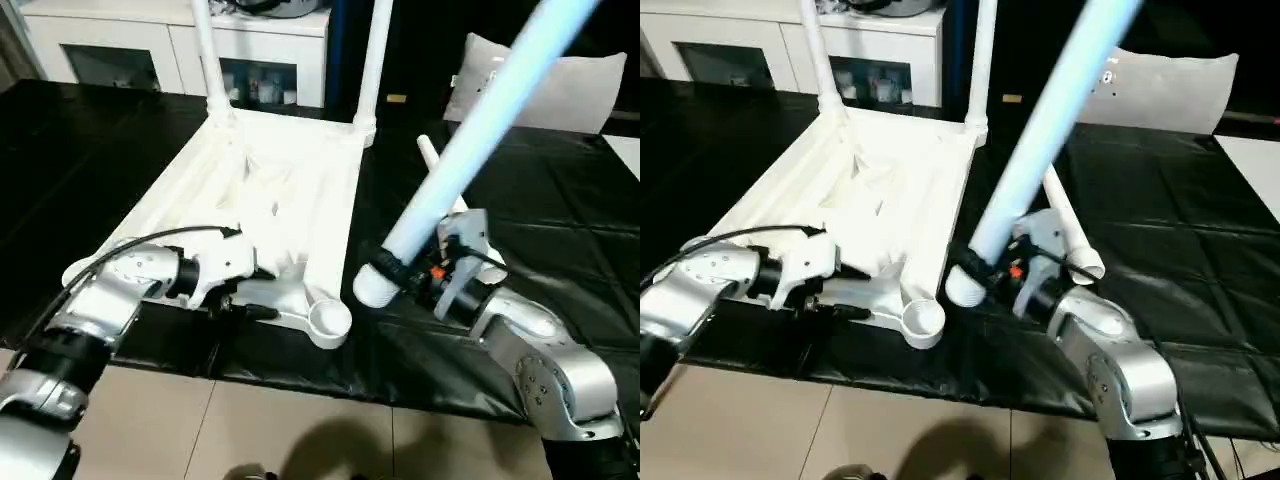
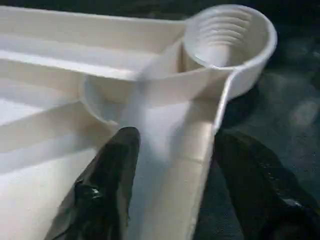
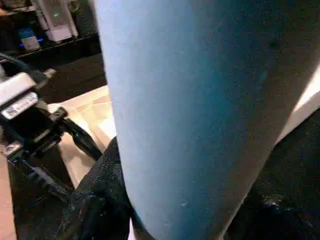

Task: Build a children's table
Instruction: Pick table leg, then insert table leg to table base

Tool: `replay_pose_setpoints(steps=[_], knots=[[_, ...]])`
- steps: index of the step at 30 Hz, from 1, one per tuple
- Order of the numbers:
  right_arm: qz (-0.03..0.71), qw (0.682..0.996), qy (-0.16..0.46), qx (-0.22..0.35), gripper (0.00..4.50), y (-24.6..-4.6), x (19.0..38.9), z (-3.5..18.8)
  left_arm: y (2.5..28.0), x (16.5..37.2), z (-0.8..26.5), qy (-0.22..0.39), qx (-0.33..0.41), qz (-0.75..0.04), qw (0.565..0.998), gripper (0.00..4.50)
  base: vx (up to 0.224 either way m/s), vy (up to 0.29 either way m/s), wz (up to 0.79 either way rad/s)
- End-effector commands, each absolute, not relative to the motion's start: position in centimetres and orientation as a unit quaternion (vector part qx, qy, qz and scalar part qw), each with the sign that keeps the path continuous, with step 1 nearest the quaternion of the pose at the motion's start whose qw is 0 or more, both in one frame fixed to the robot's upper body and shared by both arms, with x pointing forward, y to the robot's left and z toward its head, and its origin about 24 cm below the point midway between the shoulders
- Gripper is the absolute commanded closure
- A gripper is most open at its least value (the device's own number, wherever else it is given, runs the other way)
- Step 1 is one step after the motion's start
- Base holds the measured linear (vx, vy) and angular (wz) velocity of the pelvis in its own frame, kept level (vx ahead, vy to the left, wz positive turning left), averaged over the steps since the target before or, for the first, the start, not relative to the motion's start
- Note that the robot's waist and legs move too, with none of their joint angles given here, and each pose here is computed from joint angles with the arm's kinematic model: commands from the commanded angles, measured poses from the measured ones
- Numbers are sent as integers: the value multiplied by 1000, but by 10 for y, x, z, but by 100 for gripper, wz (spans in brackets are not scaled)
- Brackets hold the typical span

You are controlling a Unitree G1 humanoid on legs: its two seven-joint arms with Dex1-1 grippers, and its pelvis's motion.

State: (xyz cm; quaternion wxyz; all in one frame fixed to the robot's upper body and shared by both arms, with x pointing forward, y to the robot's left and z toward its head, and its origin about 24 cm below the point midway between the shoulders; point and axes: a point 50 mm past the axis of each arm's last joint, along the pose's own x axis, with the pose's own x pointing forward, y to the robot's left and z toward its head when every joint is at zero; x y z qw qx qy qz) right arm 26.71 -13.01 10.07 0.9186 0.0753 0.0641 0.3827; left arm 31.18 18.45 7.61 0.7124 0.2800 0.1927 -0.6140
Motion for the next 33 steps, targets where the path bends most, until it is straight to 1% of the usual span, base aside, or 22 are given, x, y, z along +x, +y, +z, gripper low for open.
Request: replay_pose_setpoints(steps=[1, 3, 7, 9, 11, 12, 13, 14, 17, 20, 21, 22, 23, 25, 27, 28, 33], knots=[[391, 916, 52, 75, 261, -133, 265, 108, 184, 311, 77, 211, 273, -637, 689, 207, 0, 0, 0], [391, 916, 53, 76, 261, -133, 265, 108, 184, 311, 77, 212, 271, -640, 687, 214, 0, 0, 0], [393, 915, 57, 77, 261, -134, 264, 108, 183, 319, 70, 211, 303, -623, 689, 252, 0, 0, 0], [396, 913, 58, 77, 261, -133, 264, 107, 184, 320, 68, 213, 307, -619, 691, 257, 0, 0, 0], [399, 912, 59, 77, 261, -133, 263, 107, 183, 322, 66, 213, 311, -615, 693, 287, 0, 0, 0], [401, 911, 59, 79, 261, -132, 263, 107, 183, 323, 66, 214, 307, -616, 693, 287, 0, 0, 0], [402, 910, 60, 79, 261, -132, 262, 107, 182, 323, 65, 215, 300, -620, 693, 302, 0, 0, 0], [403, 910, 60, 80, 261, -132, 262, 108, 181, 322, 65, 217, 291, -624, 692, 302, 0, 0, 0], [406, 909, 60, 80, 261, -131, 262, 108, 181, 322, 65, 222, 290, -628, 687, 334, 0, 0, 0], [406, 908, 59, 79, 261, -130, 263, 109, 178, 323, 66, 216, 271, -630, 695, 354, 0, 0, 0], [406, 908, 59, 79, 261, -130, 263, 109, 178, 323, 66, 216, 271, -630, 695, 354, 0, 0, 0], [407, 908, 59, 79, 261, -130, 263, 109, 177, 323, 67, 212, 266, -631, 697, 376, 0, 0, 0], [407, 908, 59, 78, 261, -130, 263, 109, 175, 324, 67, 210, 255, -633, 700, 383, 0, 0, 0], [407, 909, 66, 61, 261, -130, 266, 110, 170, 323, 63, 225, 234, -625, 710, 391, 0, 0, 0], [408, 909, 69, 55, 261, -130, 267, 110, 167, 324, 62, 224, 229, -621, 715, 412, 0, 0, 0], [408, 909, 78, 43, 261, -129, 269, 109, 159, 326, 60, 218, 220, -606, 733, 417, 0, 0, 0], [397, 913, 92, 19, 261, -130, 276, 108, 136, 332, 54, 210, 210, -562, 772, 437, 0, 0, 0]])
